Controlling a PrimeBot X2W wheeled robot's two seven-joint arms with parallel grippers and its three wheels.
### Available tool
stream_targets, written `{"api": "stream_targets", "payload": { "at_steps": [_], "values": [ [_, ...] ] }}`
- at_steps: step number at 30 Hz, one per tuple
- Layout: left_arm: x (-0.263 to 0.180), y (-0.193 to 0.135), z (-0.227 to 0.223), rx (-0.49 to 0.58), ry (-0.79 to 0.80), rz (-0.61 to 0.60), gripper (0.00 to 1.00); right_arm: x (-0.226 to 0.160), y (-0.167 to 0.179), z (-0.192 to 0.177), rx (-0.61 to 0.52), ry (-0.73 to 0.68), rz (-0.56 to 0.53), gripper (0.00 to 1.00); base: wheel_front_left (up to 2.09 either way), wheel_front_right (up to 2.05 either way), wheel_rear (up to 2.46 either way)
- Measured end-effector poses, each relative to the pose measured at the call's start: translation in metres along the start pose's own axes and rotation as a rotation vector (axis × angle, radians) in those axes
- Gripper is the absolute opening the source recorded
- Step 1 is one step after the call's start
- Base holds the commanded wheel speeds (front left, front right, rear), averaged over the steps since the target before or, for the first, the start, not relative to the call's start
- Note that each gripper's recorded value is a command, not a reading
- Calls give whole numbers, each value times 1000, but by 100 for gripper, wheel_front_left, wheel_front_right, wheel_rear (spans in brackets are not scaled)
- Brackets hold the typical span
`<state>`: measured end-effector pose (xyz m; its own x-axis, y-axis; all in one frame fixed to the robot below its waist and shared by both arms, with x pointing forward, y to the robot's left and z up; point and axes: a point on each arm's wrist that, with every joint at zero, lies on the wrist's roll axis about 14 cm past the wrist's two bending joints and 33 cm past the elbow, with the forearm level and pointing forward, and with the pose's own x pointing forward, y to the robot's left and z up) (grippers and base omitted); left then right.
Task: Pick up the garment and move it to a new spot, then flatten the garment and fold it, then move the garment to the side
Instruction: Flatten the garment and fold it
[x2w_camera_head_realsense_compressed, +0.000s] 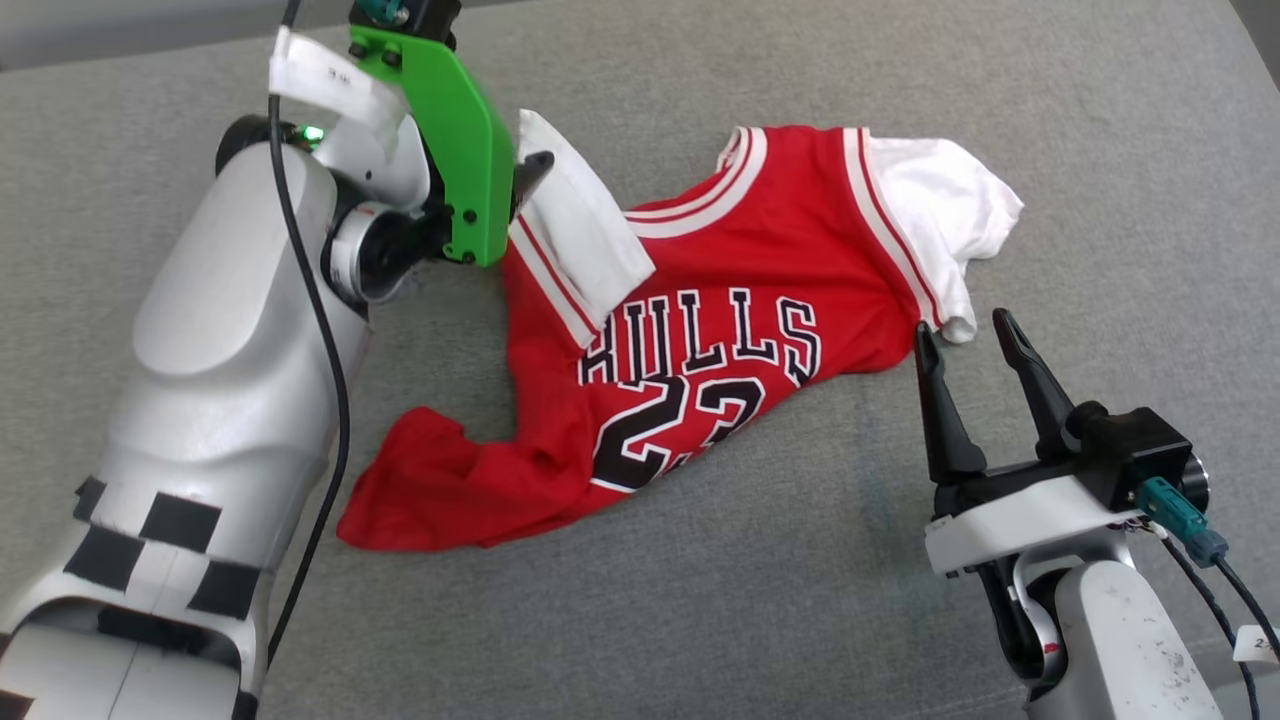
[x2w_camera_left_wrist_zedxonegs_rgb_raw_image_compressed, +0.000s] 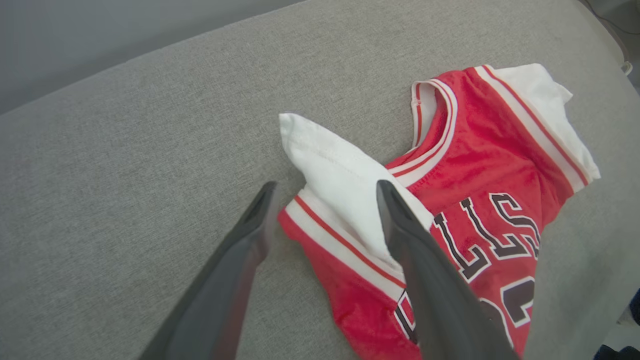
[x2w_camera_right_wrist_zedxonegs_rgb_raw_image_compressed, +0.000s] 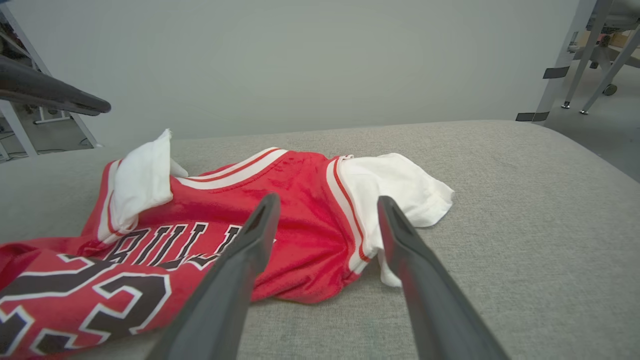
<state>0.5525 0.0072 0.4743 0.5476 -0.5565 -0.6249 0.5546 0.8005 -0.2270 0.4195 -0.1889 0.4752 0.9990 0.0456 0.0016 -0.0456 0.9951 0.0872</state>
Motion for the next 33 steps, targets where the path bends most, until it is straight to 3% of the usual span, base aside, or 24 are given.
{"api": "stream_targets", "payload": {
  "at_steps": [11,23,24,25,33],
  "values": [
    [48,9,-17,-28,112,16,100,2,-9,-20,26,55,-28,100,0,0,0],
    [71,15,-35,-27,162,20,100,8,-8,-31,41,81,-22,100,0,0,0],
    [72,15,-36,-27,166,20,64,8,-7,-32,42,83,-22,100,0,0,0],
    [73,15,-37,-27,167,18,0,9,-7,-32,42,83,-21,100,0,0,0],
    [62,14,-19,-43,76,-1,0,11,-7,-30,37,76,-18,100,0,0,0]
  ]
}}
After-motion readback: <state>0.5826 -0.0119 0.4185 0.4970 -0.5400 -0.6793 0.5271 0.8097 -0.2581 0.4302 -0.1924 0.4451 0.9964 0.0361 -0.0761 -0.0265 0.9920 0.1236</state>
